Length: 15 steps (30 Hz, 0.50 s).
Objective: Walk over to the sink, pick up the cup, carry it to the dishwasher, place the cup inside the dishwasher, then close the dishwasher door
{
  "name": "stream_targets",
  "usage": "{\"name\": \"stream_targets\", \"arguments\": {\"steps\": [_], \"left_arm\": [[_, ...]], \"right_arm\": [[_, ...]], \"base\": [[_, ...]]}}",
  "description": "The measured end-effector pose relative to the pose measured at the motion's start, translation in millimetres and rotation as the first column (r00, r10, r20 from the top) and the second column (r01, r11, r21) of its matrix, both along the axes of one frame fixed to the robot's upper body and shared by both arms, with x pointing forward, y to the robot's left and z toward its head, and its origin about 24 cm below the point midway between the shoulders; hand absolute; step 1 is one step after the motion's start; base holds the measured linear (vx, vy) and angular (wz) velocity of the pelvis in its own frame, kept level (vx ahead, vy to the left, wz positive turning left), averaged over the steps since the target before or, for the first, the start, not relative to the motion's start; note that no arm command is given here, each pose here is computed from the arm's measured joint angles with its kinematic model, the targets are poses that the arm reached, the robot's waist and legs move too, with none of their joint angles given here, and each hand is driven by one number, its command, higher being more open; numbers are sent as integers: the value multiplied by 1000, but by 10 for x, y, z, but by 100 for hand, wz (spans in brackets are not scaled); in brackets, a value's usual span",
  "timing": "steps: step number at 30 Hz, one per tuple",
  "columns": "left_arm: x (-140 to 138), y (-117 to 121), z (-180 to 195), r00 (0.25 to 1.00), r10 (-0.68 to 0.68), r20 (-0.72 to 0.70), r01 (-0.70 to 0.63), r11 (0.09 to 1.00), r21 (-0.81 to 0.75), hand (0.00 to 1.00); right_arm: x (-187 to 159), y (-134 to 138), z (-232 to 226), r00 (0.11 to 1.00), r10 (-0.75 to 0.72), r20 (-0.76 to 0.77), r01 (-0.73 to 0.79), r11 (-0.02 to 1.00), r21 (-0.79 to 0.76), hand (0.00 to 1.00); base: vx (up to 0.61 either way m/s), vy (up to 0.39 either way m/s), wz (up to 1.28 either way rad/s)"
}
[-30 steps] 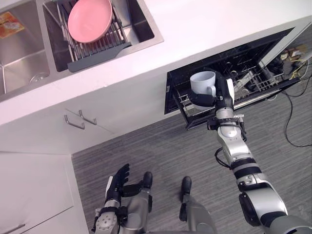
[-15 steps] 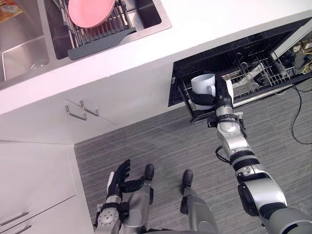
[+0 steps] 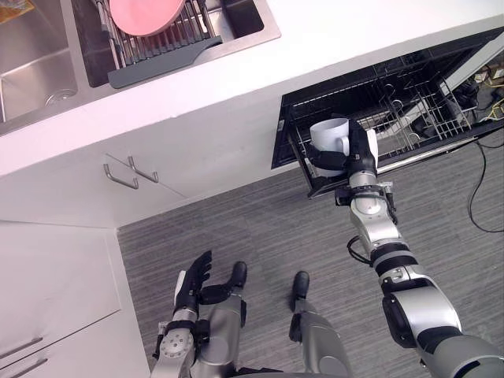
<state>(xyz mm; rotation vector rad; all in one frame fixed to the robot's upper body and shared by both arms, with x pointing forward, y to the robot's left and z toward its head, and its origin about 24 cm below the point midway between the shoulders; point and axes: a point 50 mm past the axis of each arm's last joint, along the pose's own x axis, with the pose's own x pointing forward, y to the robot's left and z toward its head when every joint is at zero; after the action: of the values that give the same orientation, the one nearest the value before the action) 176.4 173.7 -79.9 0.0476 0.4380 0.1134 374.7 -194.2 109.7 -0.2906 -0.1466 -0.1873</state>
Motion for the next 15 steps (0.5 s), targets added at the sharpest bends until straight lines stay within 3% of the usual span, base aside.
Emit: {"name": "stream_targets", "arguments": {"steps": [8, 9, 15], "left_arm": [[19, 11, -22, 1000, 0, -11, 0, 1000, 6, 90], [31, 8, -17, 1000, -2, -8, 2, 1000, 6, 90], [99, 3, 19, 1000, 5, 13, -5, 1000, -4, 90]], "right_arm": [[1, 41, -29, 999, -34, 4, 33, 997, 76, 30], [1, 36, -31, 999, -45, 5, 44, 995, 92, 90], [38, 63, 4, 996, -86, 12, 84, 985, 153, 90]], "base": [[-1, 1, -5], [0, 0, 0], [-9, 8, -4]]}}
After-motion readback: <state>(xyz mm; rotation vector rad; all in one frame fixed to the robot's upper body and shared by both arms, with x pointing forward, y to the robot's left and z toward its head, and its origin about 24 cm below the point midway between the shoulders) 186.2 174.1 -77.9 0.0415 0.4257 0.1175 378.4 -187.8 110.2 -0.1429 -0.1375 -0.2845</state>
